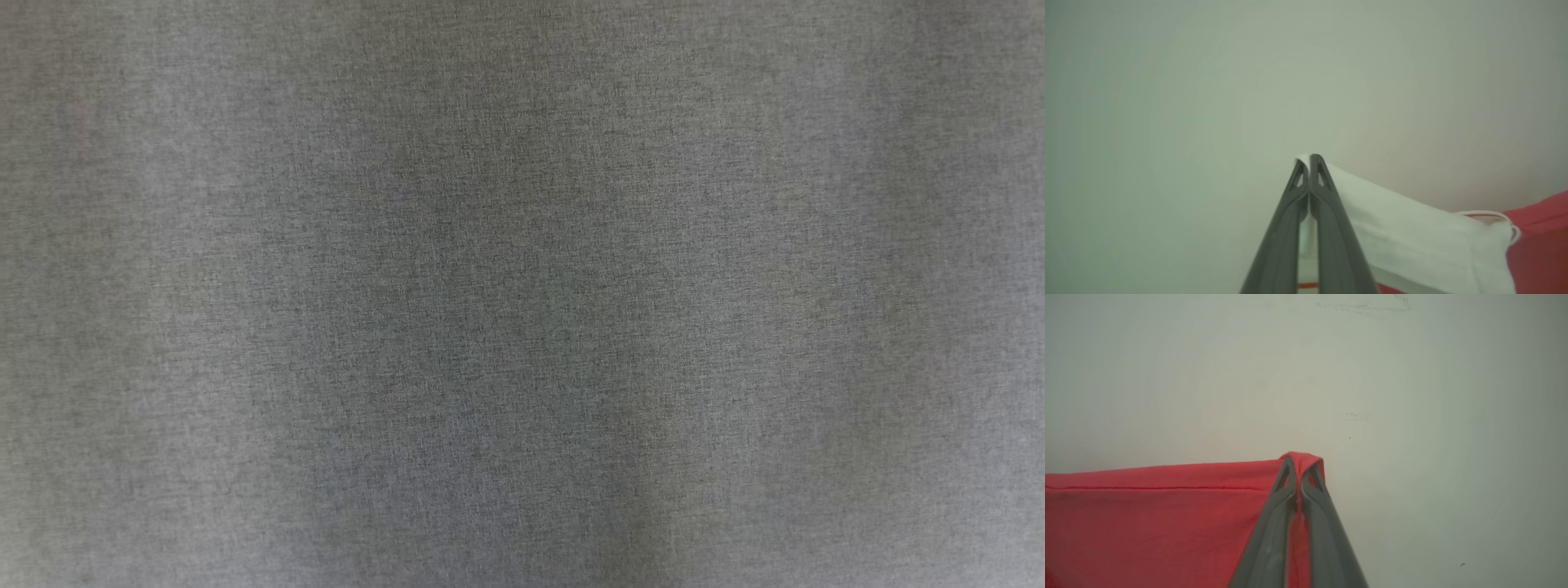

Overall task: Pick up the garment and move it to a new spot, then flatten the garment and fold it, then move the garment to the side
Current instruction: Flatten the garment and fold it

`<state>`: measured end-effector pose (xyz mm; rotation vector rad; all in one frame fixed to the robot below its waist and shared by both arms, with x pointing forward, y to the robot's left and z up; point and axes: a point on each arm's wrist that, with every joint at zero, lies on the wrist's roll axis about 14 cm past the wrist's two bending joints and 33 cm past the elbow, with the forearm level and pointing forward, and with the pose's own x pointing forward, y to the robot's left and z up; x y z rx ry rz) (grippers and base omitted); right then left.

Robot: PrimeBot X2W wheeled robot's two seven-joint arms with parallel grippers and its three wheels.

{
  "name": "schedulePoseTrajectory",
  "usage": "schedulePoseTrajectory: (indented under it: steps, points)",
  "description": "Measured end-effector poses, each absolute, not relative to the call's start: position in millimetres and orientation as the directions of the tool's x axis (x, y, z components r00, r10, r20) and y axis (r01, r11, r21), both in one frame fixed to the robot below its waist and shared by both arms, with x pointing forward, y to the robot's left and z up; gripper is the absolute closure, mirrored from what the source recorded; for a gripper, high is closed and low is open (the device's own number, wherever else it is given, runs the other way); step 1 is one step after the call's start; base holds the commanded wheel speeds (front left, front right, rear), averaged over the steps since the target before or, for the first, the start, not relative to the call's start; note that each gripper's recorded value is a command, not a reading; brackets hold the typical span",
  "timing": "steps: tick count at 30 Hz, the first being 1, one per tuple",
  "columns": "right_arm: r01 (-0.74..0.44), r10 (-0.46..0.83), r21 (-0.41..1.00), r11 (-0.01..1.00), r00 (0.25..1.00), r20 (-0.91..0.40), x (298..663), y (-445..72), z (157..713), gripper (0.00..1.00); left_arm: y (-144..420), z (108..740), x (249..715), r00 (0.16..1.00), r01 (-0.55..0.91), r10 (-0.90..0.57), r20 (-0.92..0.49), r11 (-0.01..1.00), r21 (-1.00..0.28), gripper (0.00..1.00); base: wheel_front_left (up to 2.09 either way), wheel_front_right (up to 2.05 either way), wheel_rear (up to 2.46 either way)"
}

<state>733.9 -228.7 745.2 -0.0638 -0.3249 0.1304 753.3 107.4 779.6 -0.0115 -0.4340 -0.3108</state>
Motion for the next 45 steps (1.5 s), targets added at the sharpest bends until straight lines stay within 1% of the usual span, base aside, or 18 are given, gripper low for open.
schedulePoseTrajectory:
  steps: [11,14,16,20,24,28,34,39,40,45]
  points:
    - [-0.117,0.134,-0.084,0.990,0.959,0.250,741,-233,705,1.00,107,743,763,0.886,0.314,-0.296,0.359,0.949,0.006,1.00,0.00,0.00,0.00]
    - [-0.128,0.142,-0.076,0.989,0.962,0.235,737,-233,692,1.00,104,736,758,0.878,0.335,-0.302,0.370,0.942,-0.025,1.00,0.00,0.00,0.00]
    - [-0.144,0.161,-0.094,0.985,0.964,0.210,732,-230,680,1.00,101,729,753,0.873,0.351,-0.312,0.375,0.936,-0.038,1.00,0.00,0.00,0.00]
    - [-0.185,0.193,-0.058,0.981,0.964,0.183,715,-223,662,1.00,100,716,738,0.863,0.376,-0.331,0.382,0.925,-0.048,1.00,0.00,0.00,0.00]
    - [-0.223,0.223,-0.018,0.975,0.965,0.140,691,-219,637,1.00,95,691,717,0.862,0.413,-0.362,0.356,0.908,-0.077,1.00,0.00,0.00,0.00]
    - [-0.252,0.248,0.031,0.967,0.964,0.098,657,-219,608,1.00,99,668,690,0.864,0.432,-0.368,0.345,0.893,-0.130,1.00,0.00,0.00,0.00]
    - [-0.314,0.312,0.067,0.947,0.949,0.035,605,-206,578,1.00,111,633,642,0.883,0.415,-0.359,0.303,0.898,-0.144,1.00,0.00,0.00,0.00]
    - [-0.333,0.332,0.096,0.938,0.943,0.017,561,-206,567,1.00,122,603,591,0.910,0.385,-0.339,0.240,0.905,-0.180,1.00,0.00,0.00,0.00]
    - [-0.332,0.334,0.107,0.937,0.942,0.001,542,-208,559,1.00,120,590,568,0.918,0.378,-0.335,0.212,0.900,-0.219,1.00,0.00,0.00,0.00]
    - [-0.320,0.332,0.164,0.933,0.942,-0.053,496,-211,530,1.00,129,565,511,0.950,0.309,-0.275,0.146,0.893,-0.328,1.00,0.00,0.00,0.00]
